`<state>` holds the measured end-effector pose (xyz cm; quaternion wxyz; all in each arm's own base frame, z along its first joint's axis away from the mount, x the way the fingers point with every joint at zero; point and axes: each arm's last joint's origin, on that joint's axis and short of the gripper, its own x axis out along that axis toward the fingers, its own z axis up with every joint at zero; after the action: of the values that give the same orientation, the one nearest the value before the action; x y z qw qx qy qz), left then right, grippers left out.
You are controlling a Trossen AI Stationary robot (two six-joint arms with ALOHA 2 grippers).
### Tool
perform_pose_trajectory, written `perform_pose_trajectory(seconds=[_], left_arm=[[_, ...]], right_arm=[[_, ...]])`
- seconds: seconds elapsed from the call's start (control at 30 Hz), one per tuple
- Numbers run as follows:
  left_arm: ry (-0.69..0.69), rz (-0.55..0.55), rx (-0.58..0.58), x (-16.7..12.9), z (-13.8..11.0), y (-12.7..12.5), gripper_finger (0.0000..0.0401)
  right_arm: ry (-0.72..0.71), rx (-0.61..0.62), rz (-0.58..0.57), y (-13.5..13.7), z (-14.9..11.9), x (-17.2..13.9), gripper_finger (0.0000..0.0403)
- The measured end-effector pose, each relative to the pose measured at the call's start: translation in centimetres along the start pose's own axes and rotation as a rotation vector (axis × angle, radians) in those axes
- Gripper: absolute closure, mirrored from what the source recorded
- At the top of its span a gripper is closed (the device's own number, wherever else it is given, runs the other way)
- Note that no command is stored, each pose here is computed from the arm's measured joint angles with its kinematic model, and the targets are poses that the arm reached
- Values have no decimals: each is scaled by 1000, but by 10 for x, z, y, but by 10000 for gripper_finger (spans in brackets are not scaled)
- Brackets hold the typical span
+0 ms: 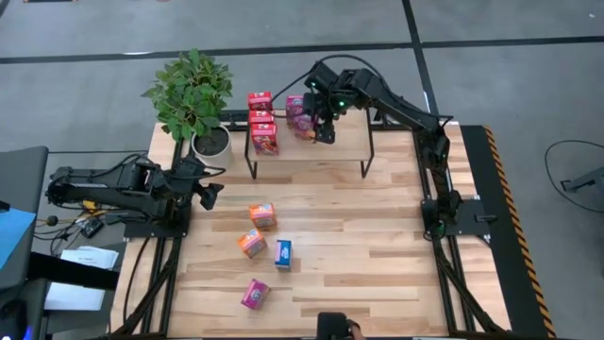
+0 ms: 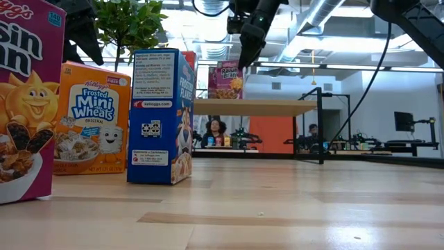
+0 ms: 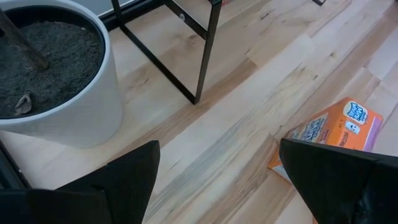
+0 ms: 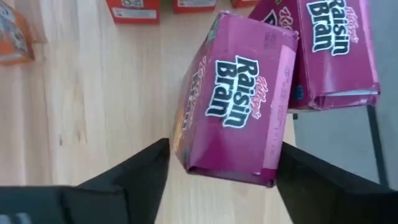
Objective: Stack cereal on shelf
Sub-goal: Put the top violet cereal box on the shelf aligned with the other violet cereal box on the shelf
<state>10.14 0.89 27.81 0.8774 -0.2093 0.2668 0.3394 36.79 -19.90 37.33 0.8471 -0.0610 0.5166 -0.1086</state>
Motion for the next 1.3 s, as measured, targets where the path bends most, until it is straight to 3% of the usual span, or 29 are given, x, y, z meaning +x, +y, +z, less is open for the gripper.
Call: perform_pose_trajectory(seconds=[0.17, 0.3, 0.5, 0.63, 0.9, 1.13, 1.3], left_arm=[[1, -1, 0, 0, 0, 0, 80], [7, -4, 2, 0, 0, 0, 80], [11, -8, 1, 0, 0, 0, 80], [1, -10, -5, 0, 0, -1, 80], [-17, 4, -11, 0, 1, 0, 80], [-32, 20, -32, 0, 2, 0, 80], [-54, 42, -46, 0, 2, 1, 80]], right_arm=[[11, -6, -20, -1, 0, 0, 64], [42, 9, -39, -2, -5, -6, 52], [50, 55, 22, -6, -19, -32, 69], [-5, 153, 110, -18, -37, -64, 86], [-96, 349, 178, -41, -74, -107, 91], [-119, 388, 241, -16, -102, -84, 92], [-290, 368, 144, 11, -105, -51, 92]])
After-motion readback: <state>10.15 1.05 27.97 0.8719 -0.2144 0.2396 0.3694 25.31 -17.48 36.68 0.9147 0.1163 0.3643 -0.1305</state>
